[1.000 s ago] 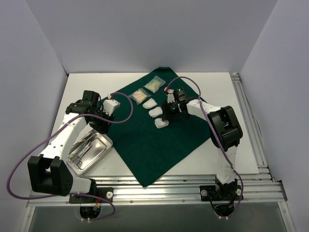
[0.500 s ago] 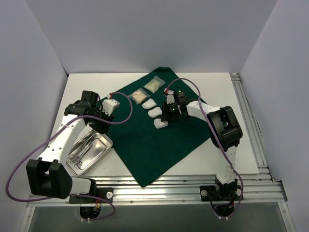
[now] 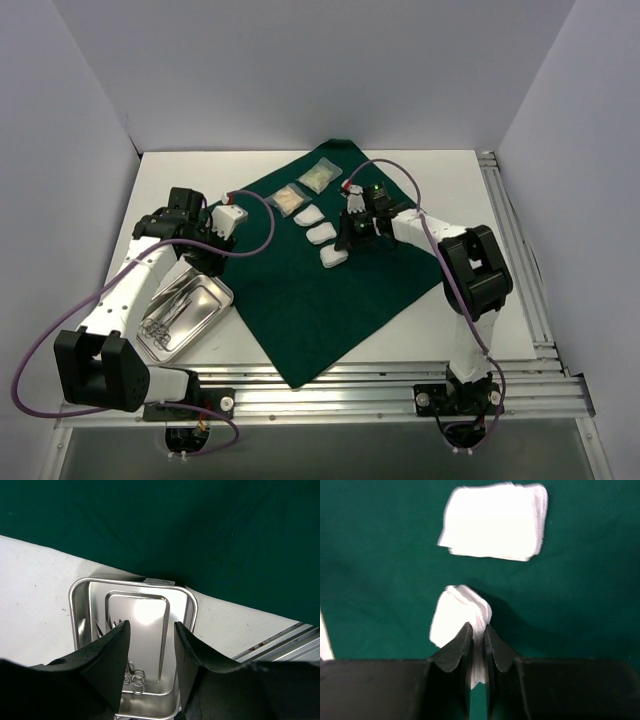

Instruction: Prepare the surgical pack

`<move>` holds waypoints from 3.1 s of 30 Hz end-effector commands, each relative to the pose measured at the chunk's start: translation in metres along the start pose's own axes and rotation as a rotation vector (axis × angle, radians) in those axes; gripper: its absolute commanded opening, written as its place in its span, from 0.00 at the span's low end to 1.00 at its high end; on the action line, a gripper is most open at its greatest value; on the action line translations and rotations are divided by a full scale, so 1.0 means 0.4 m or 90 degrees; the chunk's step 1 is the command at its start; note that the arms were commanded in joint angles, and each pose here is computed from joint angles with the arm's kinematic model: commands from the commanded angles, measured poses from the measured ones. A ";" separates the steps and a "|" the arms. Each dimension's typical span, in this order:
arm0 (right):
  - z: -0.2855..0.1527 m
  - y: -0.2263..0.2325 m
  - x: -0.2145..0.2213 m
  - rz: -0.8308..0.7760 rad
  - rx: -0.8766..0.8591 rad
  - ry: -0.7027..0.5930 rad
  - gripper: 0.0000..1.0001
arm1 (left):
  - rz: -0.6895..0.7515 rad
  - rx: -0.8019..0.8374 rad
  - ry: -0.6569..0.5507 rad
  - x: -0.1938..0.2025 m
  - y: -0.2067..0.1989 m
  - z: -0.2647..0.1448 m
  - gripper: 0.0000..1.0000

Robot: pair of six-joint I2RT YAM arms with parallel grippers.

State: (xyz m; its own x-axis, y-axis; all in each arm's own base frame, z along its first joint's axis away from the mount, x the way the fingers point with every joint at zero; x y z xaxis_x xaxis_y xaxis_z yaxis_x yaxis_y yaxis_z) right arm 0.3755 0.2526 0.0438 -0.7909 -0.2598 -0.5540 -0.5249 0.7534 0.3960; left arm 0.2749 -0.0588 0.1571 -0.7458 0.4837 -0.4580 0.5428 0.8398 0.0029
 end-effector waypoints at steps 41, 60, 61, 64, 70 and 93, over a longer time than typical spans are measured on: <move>0.326 0.956 -0.176 -0.269 -0.361 -0.153 0.00 | -0.340 -0.184 -0.040 0.301 0.339 -0.195 0.50; 0.458 0.851 -0.104 -0.295 -0.219 -0.112 0.00 | -0.335 -0.170 -0.049 0.296 0.326 -0.190 0.50; 0.458 0.850 -0.096 -0.295 -0.219 -0.105 0.00 | -0.336 -0.171 -0.048 0.297 0.327 -0.190 0.50; 0.465 0.840 -0.090 -0.291 -0.208 -0.100 0.00 | -0.335 -0.171 -0.051 0.295 0.326 -0.193 0.50; 0.482 0.826 -0.072 -0.288 -0.201 -0.085 0.00 | -0.332 -0.169 -0.050 0.292 0.327 -0.193 0.50; 0.432 0.833 -0.102 -0.376 -0.069 -0.142 0.00 | -0.329 -0.156 -0.056 0.288 0.322 -0.189 0.50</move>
State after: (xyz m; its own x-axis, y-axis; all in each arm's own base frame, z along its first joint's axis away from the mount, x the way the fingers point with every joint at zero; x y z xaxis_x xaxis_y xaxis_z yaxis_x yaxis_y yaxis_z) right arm 0.2824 0.6256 0.0395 -0.3204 -0.4722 -0.8212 -0.8987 0.4255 0.1060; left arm 0.2297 0.1288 0.1648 -0.8643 -0.0351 -0.5017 -0.0230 0.9993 -0.0304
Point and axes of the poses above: each gripper's point midway between its finger pads, its own z axis out along the fingers, its own y axis along the line the jaws close on, x = y × z, the point moved 1 cm from there along -z, back along the fingers, and after that the axes turned 5 degrees about -z, right-handed, at the moved point
